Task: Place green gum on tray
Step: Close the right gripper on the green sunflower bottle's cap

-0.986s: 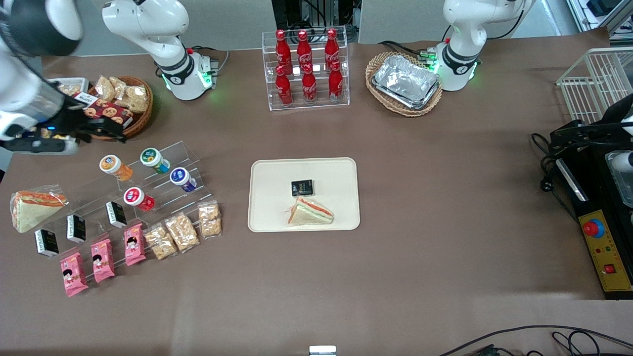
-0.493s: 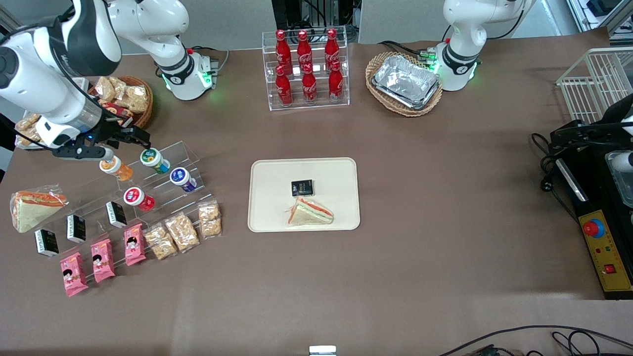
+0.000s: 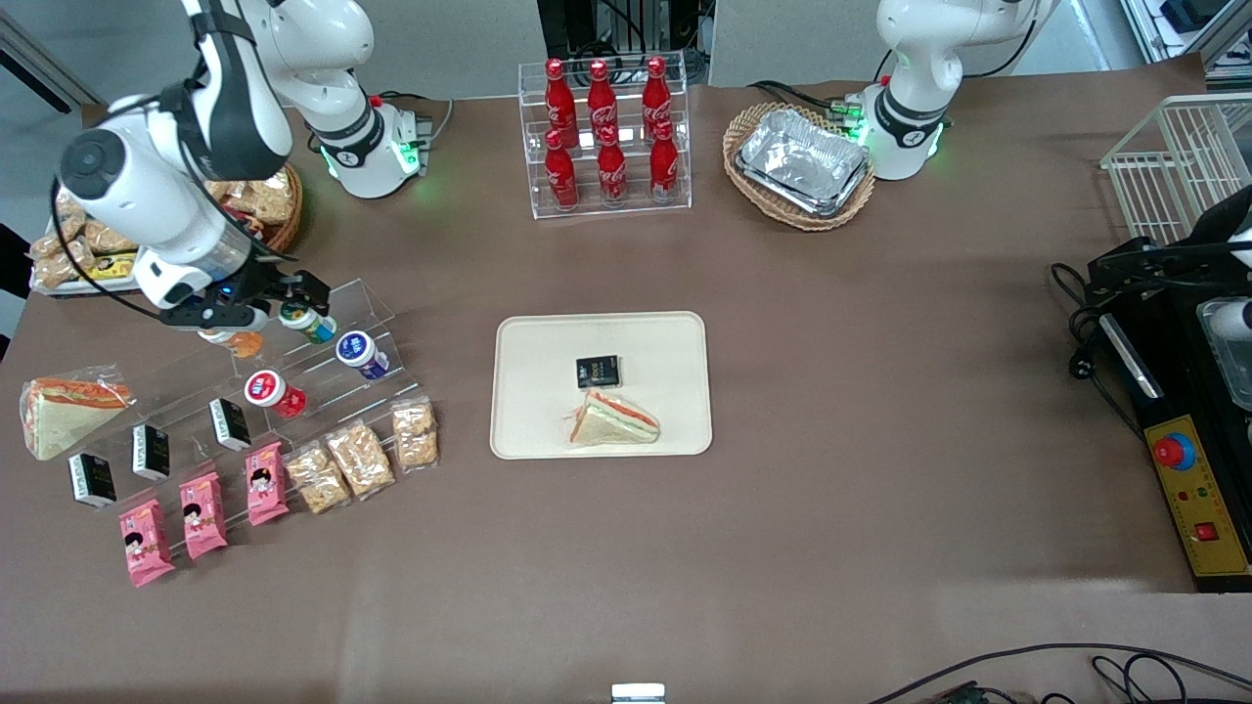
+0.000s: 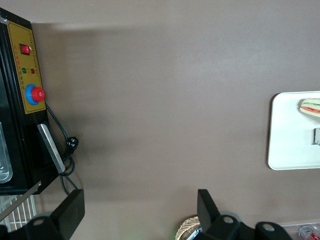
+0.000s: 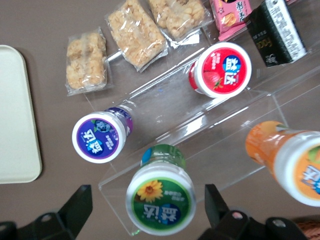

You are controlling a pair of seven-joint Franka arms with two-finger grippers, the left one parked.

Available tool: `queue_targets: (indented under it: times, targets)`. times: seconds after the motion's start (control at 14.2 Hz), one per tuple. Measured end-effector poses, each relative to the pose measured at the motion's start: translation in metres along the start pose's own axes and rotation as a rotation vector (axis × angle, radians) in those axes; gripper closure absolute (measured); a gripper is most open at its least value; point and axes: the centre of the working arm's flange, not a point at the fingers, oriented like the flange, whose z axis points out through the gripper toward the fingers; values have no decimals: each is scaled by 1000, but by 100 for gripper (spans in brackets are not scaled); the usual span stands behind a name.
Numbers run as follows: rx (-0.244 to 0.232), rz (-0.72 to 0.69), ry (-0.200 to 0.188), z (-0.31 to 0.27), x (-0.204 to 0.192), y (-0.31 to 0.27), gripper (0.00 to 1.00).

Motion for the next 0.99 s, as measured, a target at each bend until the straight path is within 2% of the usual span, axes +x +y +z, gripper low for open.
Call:
queue_targets:
  times: [0.49,0.7,0.92,0.99]
  targets:
    - [-1,2,1,18,-1,-9,0]
    - [-2,3,-2,19,-2,-8,4]
    - [-2,3,-4,20,-2,-8,36]
    - [-2,4,-3,20,-2,-8,42]
